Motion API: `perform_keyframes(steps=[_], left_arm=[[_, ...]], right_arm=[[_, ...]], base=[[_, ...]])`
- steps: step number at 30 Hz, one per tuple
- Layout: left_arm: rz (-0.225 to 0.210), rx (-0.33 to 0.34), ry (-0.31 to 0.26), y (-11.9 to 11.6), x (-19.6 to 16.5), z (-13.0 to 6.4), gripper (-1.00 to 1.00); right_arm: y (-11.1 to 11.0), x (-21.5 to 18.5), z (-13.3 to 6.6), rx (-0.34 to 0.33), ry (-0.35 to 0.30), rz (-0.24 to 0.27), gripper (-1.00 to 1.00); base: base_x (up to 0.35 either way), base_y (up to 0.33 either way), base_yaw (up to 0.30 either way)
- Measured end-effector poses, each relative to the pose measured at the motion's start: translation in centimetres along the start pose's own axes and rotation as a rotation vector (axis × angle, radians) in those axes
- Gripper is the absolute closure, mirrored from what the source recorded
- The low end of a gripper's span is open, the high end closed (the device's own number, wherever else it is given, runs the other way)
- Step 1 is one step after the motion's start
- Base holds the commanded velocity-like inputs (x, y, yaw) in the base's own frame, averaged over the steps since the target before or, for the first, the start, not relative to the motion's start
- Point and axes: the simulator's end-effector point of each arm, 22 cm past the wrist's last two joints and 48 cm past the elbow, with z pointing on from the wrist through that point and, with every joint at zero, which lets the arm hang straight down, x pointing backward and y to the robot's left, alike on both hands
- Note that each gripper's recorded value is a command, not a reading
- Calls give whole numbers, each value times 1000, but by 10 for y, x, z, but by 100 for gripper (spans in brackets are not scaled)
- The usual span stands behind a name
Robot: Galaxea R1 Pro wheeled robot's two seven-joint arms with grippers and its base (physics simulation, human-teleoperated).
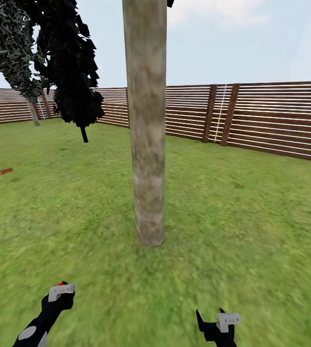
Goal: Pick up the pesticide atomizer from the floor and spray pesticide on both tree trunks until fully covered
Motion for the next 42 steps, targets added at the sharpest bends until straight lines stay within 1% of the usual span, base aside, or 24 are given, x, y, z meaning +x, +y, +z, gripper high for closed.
perform_keyframes(steps=[4,6,7,9,10,11,12,13,14,16,17,19,21,23,24,26,28,29,31,33,34,36,39,42], left_arm=[[10,11,3,-4,1,0,100],[34,27,10,-9,3,0,100],[66,52,17,-16,4,1,100],[158,146,41,-43,12,0,100],[207,208,49,-61,15,-1,100],[256,275,59,-79,19,-4,100],[289,321,67,-91,22,-6,100],[328,382,74,-106,24,-8,100],[352,430,82,-116,26,-12,100],[396,527,106,-133,34,-20,100],[417,567,120,-139,40,-25,100],[493,684,176,-155,60,-41,100],[554,775,224,-166,76,-55,100],[602,873,273,-177,92,-72,100],[621,915,295,-181,98,-79,100],[637,965,306,-188,94,-83,100],[645,995,318,-192,90,-84,100],[646,1006,327,-192,91,-86,100],[671,1031,352,-194,97,-91,100],[729,1055,401,-192,111,-97,100],[743,1056,426,-190,116,-99,100],[745,1038,475,-186,120,-99,100],[783,1050,505,-187,127,-102,100],[794,1070,507,-199,129,-106,100]], right_arm=[[0,0,0,-1,-1,0,-100],[-1,-1,0,2,-1,0,-100],[-1,-2,1,1,-4,1,-100],[5,-9,3,-18,-21,-9,-100],[15,-16,6,-56,-36,-45,-100],[29,-25,10,-111,-54,-108,-100],[39,-35,15,-155,-71,-164,-100],[55,-50,23,-213,-92,-246,-100],[66,-61,31,-254,-94,-314,-100],[84,-64,44,-334,-30,-418,-100],[92,-60,45,-378,3,-447,-100],[122,-53,39,-559,78,-514,-100],[140,-67,38,-683,90,-555,-100],[150,-83,40,-752,85,-599,-100],[153,-85,40,-776,90,-634,-100],[161,-92,42,-809,85,-707,-100],[171,-91,35,-866,95,-738,-100],[177,-87,29,-912,107,-747,100],[183,-91,24,-958,108,-761,100],[186,-95,23,-971,101,-768,100],[188,-95,21,-983,104,-771,100],[196,-90,5,-1076,127,-781,100],[202,-93,-2,-1122,123,-800,100],[215,-79,-17,-1201,156,-855,100]], base=[[0,0,0],[0,0,0],[0,0,0],[0,0,0],[0,0,0],[0,0,0],[0,0,0],[0,0,0],[0,0,0],[0,0,0],[0,0,0],[0,0,0],[0,0,0],[0,0,0],[0,0,0],[0,0,0],[0,0,0],[0,0,0],[0,0,0],[0,0,0],[0,0,0],[0,0,0],[0,0,0],[0,0,0]])
